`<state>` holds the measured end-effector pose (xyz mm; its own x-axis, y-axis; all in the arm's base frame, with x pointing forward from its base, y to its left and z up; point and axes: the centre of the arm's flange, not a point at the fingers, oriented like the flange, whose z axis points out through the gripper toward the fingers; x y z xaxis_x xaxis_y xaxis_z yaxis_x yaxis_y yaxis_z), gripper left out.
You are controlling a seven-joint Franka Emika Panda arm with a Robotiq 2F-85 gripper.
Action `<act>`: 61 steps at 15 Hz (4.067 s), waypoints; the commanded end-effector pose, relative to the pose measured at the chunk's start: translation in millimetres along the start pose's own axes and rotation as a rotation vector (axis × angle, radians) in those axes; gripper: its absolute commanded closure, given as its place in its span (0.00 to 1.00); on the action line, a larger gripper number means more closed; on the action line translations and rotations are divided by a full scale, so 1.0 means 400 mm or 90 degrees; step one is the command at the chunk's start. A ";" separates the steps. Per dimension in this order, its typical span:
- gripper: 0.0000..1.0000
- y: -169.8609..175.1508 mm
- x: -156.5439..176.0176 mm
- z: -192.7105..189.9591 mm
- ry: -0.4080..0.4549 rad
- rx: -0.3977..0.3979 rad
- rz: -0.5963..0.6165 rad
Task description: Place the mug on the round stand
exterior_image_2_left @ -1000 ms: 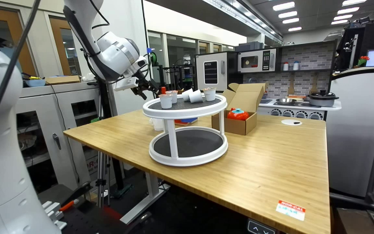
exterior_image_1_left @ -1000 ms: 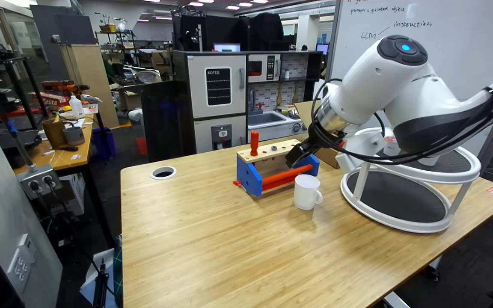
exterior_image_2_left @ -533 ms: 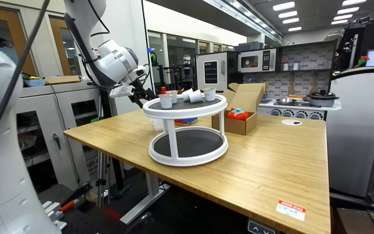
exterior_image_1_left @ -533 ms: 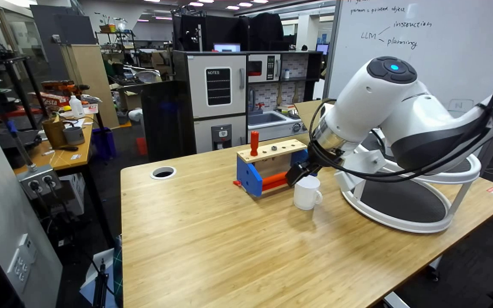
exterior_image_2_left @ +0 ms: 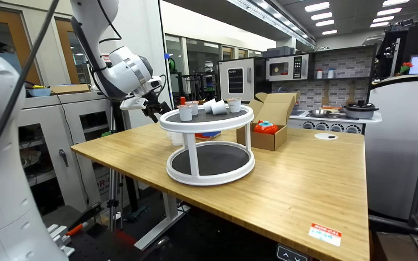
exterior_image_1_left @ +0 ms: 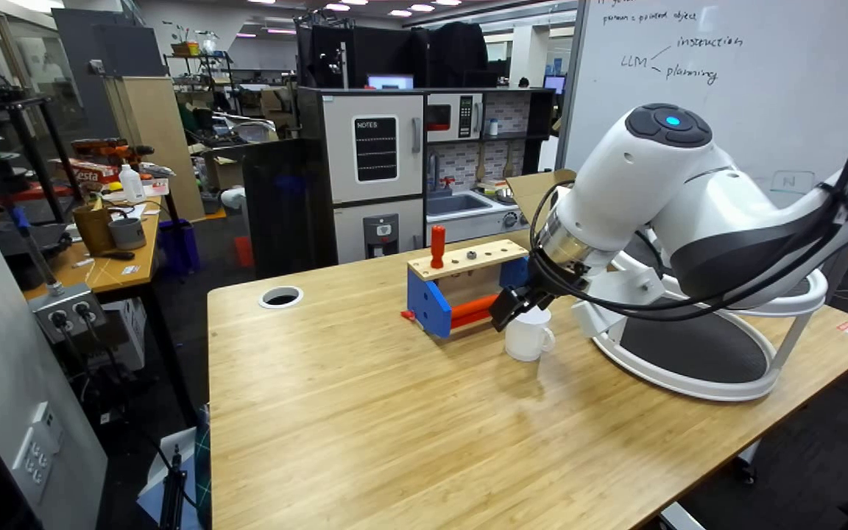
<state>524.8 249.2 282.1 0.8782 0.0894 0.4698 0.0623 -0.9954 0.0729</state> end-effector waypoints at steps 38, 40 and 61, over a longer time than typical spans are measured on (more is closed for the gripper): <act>0.00 0.053 -0.054 0.044 -0.079 -0.054 0.030; 0.00 0.054 -0.052 0.046 -0.081 -0.054 0.033; 0.00 0.060 -0.043 0.108 -0.106 -0.057 0.048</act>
<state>524.7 224.3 238.6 0.9398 0.0058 0.3416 -0.0431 -0.9899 0.1352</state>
